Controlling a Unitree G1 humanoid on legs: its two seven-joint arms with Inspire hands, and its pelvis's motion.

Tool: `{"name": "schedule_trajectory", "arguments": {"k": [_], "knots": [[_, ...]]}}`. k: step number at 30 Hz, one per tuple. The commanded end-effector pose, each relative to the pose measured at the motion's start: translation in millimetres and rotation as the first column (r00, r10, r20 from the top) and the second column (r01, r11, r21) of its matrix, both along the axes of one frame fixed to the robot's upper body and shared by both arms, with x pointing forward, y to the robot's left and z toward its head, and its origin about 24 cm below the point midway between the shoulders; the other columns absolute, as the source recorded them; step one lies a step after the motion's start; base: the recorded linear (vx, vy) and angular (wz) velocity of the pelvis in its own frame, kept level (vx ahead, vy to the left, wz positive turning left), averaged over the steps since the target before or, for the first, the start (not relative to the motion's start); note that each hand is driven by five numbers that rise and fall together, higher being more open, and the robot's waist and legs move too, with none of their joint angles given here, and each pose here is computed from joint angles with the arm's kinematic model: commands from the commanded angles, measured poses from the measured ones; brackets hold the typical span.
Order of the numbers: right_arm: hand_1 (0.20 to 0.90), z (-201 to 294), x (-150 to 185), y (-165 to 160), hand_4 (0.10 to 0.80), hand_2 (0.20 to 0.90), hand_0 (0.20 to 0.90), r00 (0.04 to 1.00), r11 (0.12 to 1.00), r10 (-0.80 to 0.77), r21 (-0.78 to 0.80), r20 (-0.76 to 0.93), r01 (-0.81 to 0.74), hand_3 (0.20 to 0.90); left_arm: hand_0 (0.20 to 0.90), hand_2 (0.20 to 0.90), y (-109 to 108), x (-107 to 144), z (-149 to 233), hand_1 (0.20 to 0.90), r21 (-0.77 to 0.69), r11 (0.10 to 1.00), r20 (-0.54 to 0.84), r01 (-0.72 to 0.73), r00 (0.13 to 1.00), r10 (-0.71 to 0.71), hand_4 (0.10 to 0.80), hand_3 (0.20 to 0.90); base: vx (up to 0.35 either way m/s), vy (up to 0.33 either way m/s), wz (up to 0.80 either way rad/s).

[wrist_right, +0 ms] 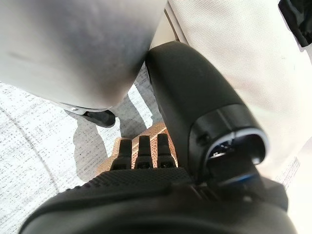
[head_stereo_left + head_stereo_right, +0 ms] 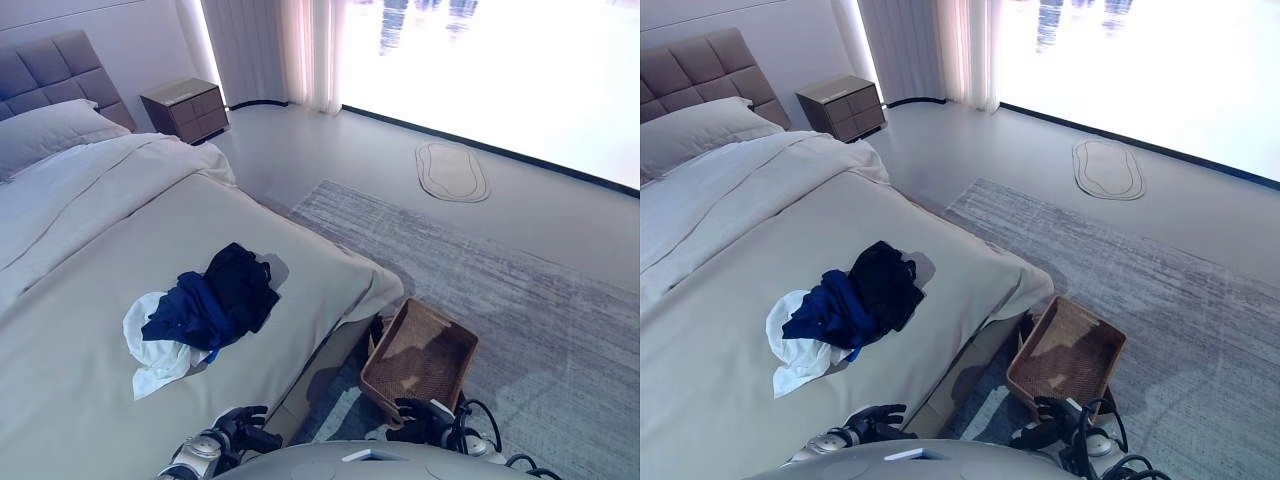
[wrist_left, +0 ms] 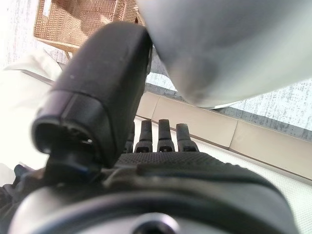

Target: Pick up the clothes from the bed and place them into the basket

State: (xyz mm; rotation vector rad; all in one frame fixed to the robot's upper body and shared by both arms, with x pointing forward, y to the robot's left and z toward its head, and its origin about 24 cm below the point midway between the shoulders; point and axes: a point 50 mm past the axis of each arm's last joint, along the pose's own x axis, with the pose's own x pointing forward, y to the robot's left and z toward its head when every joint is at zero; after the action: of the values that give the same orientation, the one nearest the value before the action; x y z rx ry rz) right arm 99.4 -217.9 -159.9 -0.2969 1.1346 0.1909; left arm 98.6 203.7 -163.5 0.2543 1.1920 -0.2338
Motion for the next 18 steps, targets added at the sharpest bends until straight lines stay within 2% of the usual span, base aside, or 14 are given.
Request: {"name": "schedule_trajectory", "arguments": {"k": [1,9,18], "knots": [[0.900,6.0,29.1,16.2,0.800,0.900,0.900,0.992,0.996,0.079,0.021,0.093,-0.082,0.900,0.900,0.900,-3.9,10.7,0.7,0.900,-0.016,0.999,-0.004,0.037,0.999,-0.037,0.800,0.900,0.000,0.000,0.00],[0.900,6.2,29.8,14.7,0.800,0.900,0.900,0.994,0.998,0.056,0.026,0.093,-0.059,0.900,0.900,0.900,-1.3,12.5,1.3,0.900,0.001,1.000,0.002,0.021,1.000,-0.021,0.800,0.900,0.000,0.000,0.00],[0.900,5.0,23.3,4.3,0.800,0.900,0.900,0.973,0.975,-0.213,0.080,0.090,0.206,0.900,0.900,0.900,-1.9,6.0,-0.6,0.900,0.008,1.000,-0.011,0.004,1.000,-0.004,0.800,0.900,0.007,0.002,0.00]]}}
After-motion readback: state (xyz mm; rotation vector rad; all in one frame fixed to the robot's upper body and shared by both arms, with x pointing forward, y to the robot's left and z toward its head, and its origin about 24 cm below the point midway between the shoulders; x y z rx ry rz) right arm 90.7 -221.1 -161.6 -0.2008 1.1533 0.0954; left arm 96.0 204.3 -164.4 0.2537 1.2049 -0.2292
